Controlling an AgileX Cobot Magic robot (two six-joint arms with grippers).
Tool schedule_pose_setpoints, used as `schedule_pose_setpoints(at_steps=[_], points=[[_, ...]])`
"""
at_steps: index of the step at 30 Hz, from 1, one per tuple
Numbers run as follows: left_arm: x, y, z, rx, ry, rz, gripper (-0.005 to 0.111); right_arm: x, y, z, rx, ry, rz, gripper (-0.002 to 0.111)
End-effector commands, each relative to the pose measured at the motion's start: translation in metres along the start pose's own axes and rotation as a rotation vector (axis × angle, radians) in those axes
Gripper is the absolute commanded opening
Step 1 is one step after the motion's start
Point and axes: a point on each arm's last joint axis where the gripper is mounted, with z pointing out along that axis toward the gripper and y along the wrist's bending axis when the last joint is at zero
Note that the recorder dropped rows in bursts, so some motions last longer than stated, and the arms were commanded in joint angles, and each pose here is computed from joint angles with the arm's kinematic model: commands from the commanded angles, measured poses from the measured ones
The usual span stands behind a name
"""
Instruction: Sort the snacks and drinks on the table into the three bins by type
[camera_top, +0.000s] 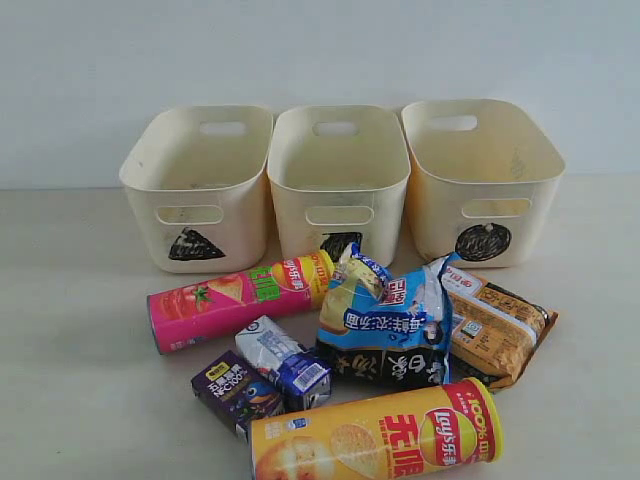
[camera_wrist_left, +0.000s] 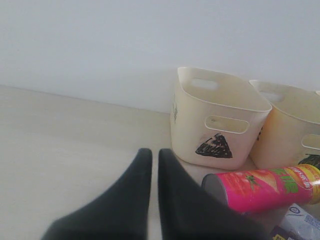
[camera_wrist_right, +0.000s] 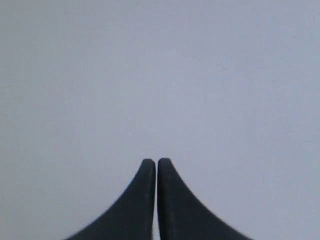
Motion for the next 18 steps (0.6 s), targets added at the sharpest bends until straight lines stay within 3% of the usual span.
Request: schedule_pose_setpoints(at_steps=[1, 4, 8, 10, 12, 14, 18], points=[[0.000, 0.000, 0.000, 0.001, -0.003, 0.003, 0.004, -0.031, -0.001, -0.003, -0.022, -0.305, 0.209, 0.000], [0.000, 0.000, 0.000, 0.001, -0.003, 0.003, 0.004, -0.048, -0.002, 0.008, -0.005, -0.234, 0.301, 0.000], [0.000, 0.000, 0.000, 0.001, -0.003, 0.003, 0.004, -0.075, -0.001, 0.035, 0.006, -0.152, 0.309, 0.000], [0.000, 0.000, 0.000, 0.001, -0.003, 0.003, 0.004, -0.097, -0.001, 0.077, 0.009, -0.104, 0.365, 0.000], [0.000, 0.000, 0.000, 0.001, -0.003, 0.003, 0.004, -0.101, 0.000, 0.101, 0.011, -0.026, 0.420, 0.000], [0.000, 0.000, 0.000, 0.001, -0.003, 0.003, 0.004, -0.092, -0.001, 0.148, 0.059, 0.189, 0.486, 0.000], [0.001, 0.000, 0.000, 0.003, -0.003, 0.003, 0.004, -0.077, -0.001, 0.184, 0.069, 0.227, 0.501, 0.000]])
